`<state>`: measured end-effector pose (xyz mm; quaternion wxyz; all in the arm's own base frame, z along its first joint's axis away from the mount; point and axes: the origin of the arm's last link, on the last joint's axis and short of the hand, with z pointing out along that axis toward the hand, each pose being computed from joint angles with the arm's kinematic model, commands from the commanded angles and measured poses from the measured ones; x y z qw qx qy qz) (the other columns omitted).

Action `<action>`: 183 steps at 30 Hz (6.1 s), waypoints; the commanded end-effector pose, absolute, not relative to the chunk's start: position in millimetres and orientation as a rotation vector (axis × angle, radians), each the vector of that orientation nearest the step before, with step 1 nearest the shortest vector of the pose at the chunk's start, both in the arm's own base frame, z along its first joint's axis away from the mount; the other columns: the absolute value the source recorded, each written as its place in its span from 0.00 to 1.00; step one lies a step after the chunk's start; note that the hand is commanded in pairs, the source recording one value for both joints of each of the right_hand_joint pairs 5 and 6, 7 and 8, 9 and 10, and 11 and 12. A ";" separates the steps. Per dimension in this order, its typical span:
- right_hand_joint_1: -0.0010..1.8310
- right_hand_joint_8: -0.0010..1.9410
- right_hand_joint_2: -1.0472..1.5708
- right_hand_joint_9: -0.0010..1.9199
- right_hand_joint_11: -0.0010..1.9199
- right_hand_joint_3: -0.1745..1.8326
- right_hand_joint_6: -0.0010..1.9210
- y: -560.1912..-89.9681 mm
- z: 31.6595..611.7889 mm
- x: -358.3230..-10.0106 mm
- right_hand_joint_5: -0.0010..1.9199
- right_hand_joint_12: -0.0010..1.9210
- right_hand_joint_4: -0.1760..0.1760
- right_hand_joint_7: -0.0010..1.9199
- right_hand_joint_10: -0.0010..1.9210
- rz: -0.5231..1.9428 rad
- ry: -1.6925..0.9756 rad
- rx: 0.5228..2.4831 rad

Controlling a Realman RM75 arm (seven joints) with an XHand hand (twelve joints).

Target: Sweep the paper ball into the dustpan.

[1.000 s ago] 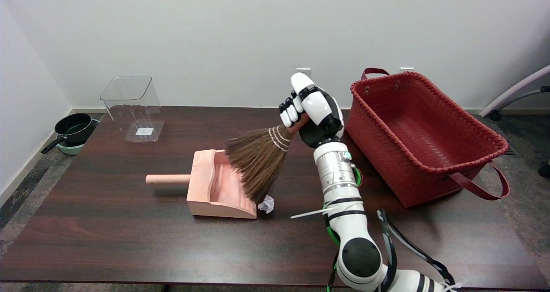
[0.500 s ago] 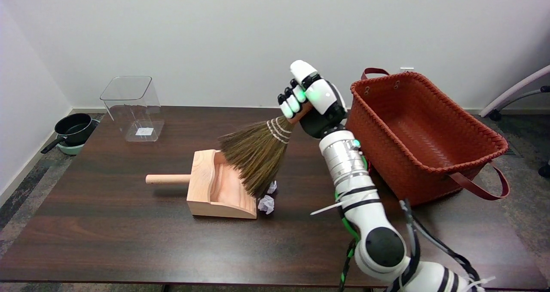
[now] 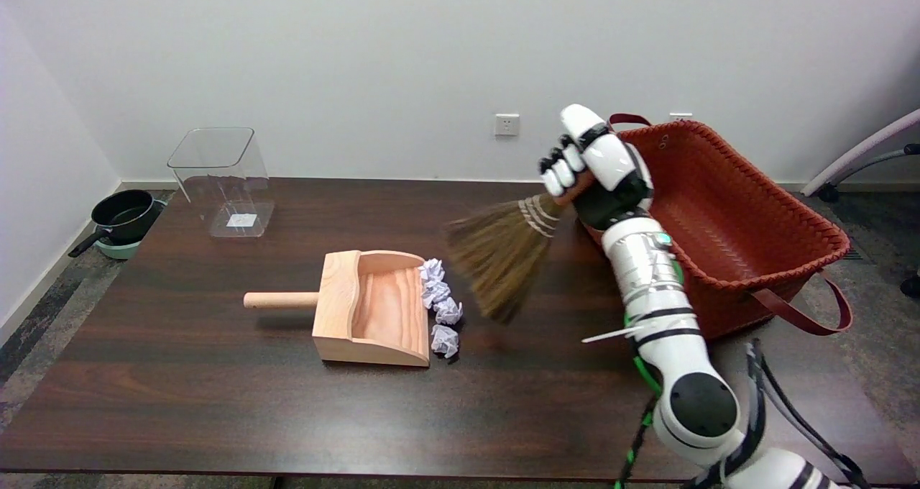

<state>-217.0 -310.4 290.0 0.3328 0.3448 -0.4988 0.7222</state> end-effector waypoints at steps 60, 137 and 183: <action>0.53 0.99 1.00 1.00 1.00 0.82 1.00 -393.7 269.5 -239.7 1.00 1.00 0.50 1.00 1.00 1.105 -0.933 1.273; 0.54 0.99 1.00 1.00 1.00 0.75 1.00 -346.3 185.1 -124.7 1.00 1.00 0.50 1.00 1.00 1.144 -0.558 1.381; 0.51 0.99 1.00 1.00 1.00 0.85 1.00 -345.1 269.3 -195.6 1.00 1.00 0.50 1.00 1.00 1.667 -0.852 0.851</action>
